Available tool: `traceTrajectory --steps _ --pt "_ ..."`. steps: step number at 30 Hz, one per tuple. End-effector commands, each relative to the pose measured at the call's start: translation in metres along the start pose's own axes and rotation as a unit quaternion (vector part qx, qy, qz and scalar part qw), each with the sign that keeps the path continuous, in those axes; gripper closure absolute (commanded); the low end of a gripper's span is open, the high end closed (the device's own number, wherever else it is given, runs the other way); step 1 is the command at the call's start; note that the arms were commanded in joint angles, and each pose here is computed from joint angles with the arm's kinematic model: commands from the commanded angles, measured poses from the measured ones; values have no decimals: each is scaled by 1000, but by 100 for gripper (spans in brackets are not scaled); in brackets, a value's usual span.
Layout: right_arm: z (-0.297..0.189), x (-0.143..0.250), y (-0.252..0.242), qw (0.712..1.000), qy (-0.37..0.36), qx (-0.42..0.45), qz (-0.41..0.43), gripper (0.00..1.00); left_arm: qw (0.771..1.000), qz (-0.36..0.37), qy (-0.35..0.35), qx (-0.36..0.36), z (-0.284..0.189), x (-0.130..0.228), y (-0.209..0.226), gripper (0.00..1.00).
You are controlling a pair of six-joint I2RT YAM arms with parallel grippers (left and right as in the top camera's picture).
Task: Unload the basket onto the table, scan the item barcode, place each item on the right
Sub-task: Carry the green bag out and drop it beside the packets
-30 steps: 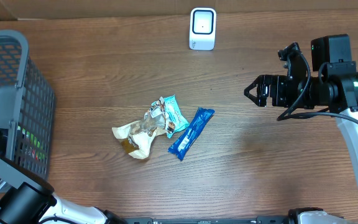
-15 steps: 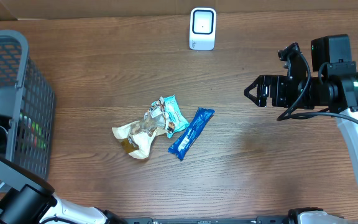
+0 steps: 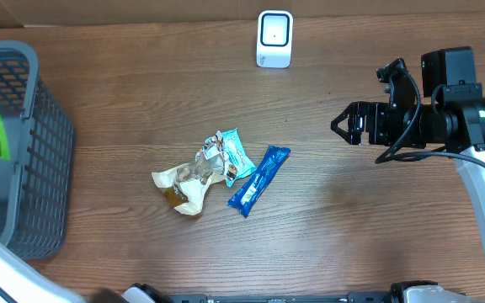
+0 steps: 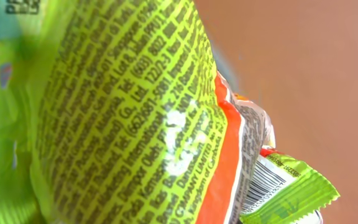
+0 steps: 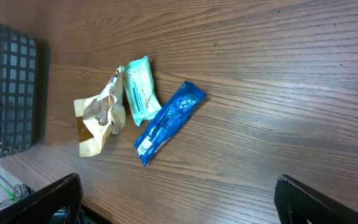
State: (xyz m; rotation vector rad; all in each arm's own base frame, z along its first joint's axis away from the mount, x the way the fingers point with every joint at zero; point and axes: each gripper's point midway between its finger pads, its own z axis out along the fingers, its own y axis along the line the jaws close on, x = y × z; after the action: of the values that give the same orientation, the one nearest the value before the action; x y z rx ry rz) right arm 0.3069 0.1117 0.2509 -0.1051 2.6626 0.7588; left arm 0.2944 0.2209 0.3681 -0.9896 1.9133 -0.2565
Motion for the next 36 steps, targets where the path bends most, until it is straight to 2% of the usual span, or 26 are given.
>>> traceTrajectory --steps 1,4,8,13,21,25,29,31,34,36 --pt "1 1 3 1000 2 -6 -1 1 995 75 19 56 -15 23 -49 96" --pt "1 1 3 1000 2 -6 -1 1 980 143 89 104 -16 73 -90 96" --pt "1 1 3 1000 1 -6 -1 1 953 198 194 121 -4 143 -116 96" --pt "1 0 4 1000 -1 -6 -3 1 898 269 322 135 17 241 -137 96" --pt "1 -1 4 1000 -3 -6 -4 1 804 336 475 125 52 383 -134 96" --pt "1 -1 4 1000 -3 -6 -4 1 765 361 524 95 67 431 -118 96" --pt "1 -1 4 1000 -3 -6 -4 1 728 379 566 73 77 465 -101 95" --pt "1 -1 4 1000 -3 -6 -4 1 718 387 577 51 83 474 -90 84" --pt "1 -1 4 1000 -3 -6 -4 1 710 383 590 26 88 482 -79 57" --pt "1 -1 4 1000 -3 -6 -4 1 713 381 589 19 89 481 -78 46"
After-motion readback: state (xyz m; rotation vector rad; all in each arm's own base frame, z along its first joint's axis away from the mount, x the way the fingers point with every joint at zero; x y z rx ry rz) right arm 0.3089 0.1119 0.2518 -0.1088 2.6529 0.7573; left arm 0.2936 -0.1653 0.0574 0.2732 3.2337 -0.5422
